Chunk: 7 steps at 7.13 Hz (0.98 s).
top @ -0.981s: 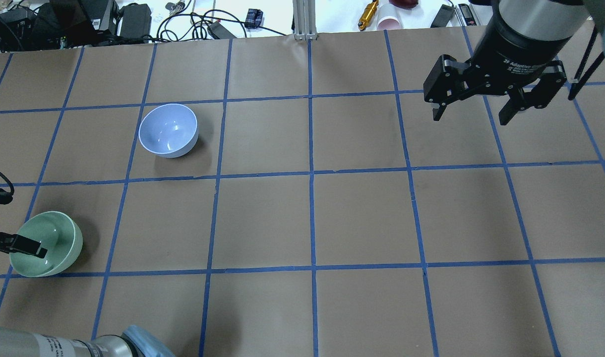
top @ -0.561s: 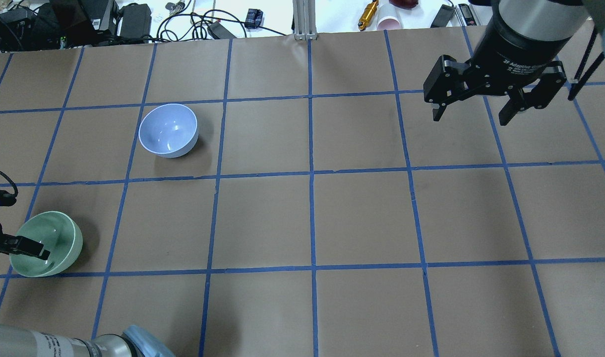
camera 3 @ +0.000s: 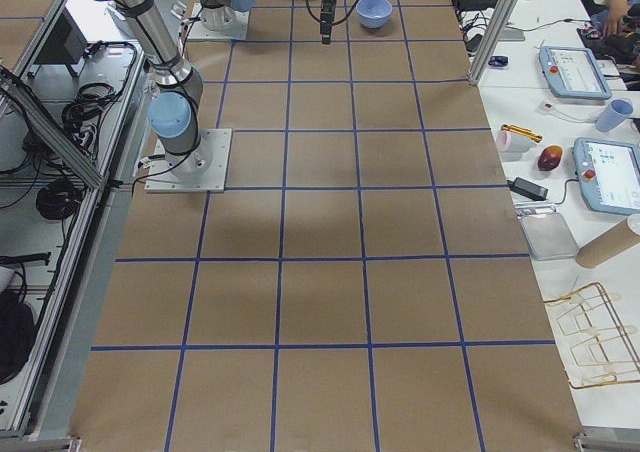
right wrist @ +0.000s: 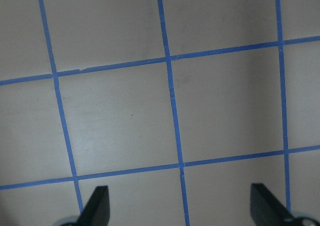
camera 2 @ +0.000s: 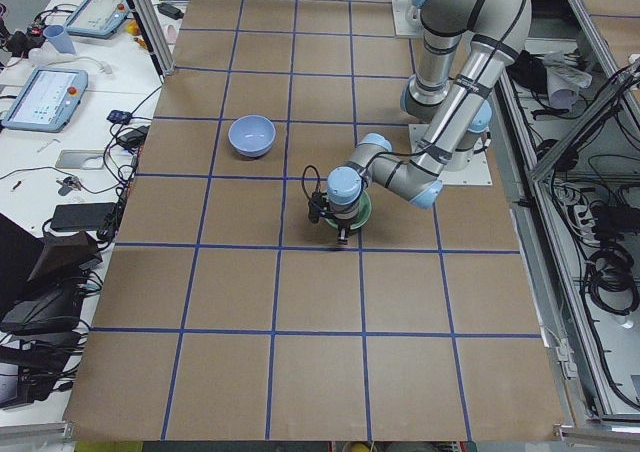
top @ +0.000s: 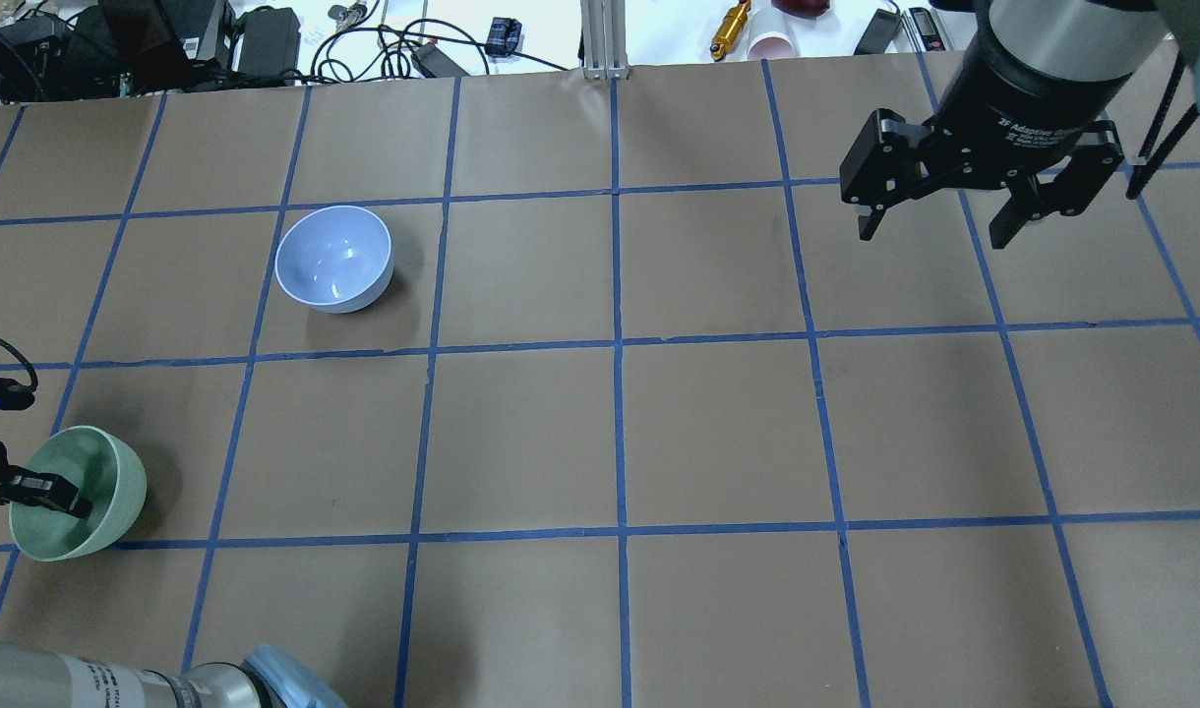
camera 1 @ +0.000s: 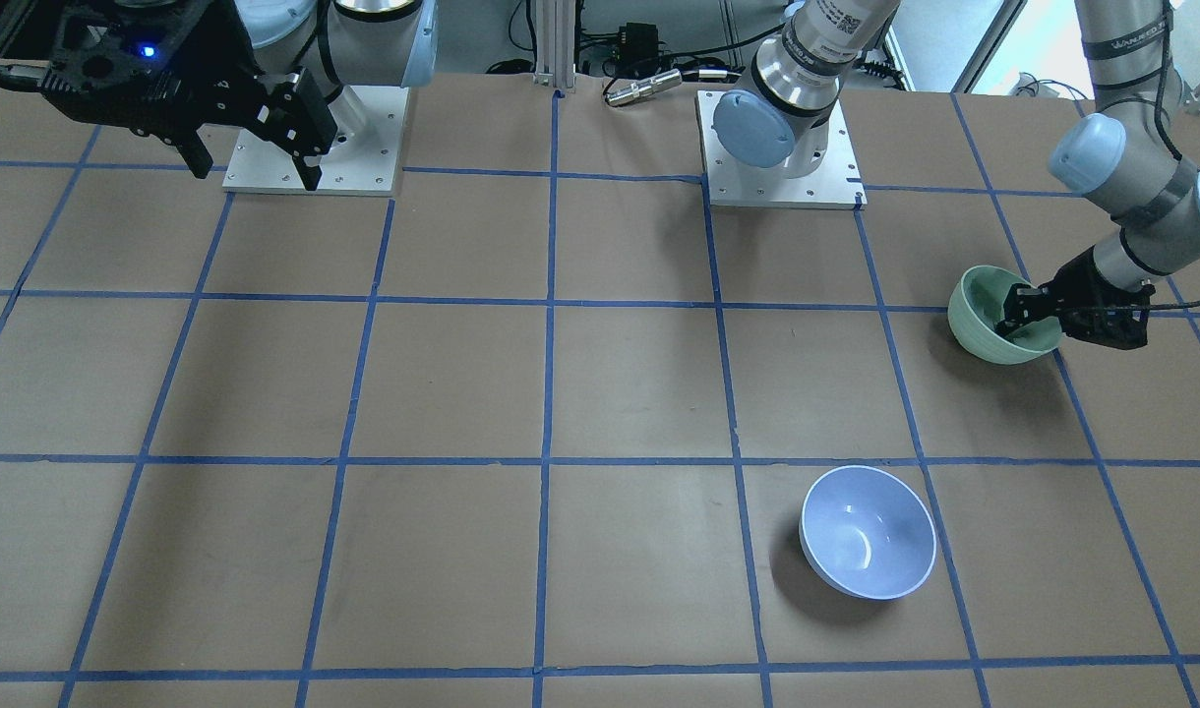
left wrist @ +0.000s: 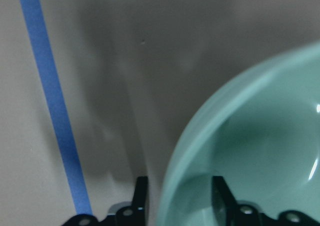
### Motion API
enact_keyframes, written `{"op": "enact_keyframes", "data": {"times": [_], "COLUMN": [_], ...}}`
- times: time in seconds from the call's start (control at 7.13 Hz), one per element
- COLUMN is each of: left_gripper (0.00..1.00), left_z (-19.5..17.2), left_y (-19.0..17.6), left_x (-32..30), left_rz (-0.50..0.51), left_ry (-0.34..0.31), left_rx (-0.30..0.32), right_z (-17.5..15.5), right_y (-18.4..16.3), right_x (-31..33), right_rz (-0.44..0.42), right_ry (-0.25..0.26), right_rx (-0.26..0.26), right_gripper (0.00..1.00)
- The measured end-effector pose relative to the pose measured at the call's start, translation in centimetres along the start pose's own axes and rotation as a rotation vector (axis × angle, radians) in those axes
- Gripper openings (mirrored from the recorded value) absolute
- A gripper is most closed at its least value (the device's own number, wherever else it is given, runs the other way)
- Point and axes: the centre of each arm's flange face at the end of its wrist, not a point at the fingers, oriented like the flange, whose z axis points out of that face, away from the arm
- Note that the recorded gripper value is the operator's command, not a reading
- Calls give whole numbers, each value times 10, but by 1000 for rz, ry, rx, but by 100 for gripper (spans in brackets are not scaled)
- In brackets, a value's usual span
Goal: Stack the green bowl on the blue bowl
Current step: 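Lower the left gripper onto the green bowl rim and close it, then lift the green bowl with the left gripper and carry it over the blue bowl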
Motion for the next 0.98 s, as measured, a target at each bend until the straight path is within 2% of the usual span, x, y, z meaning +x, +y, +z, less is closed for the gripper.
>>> {"op": "enact_keyframes", "data": {"times": [0.98], "left_gripper": [0], "left_z": [-25], "left_y": [-12], "left_x": [-9], "left_rz": [-26], "left_ry": [-28], "left_rx": [10], "right_z": [0], "right_y": [0], "right_x": [0], "right_rz": [0], "right_ry": [0], "right_rx": [1], "right_gripper": [100]}}
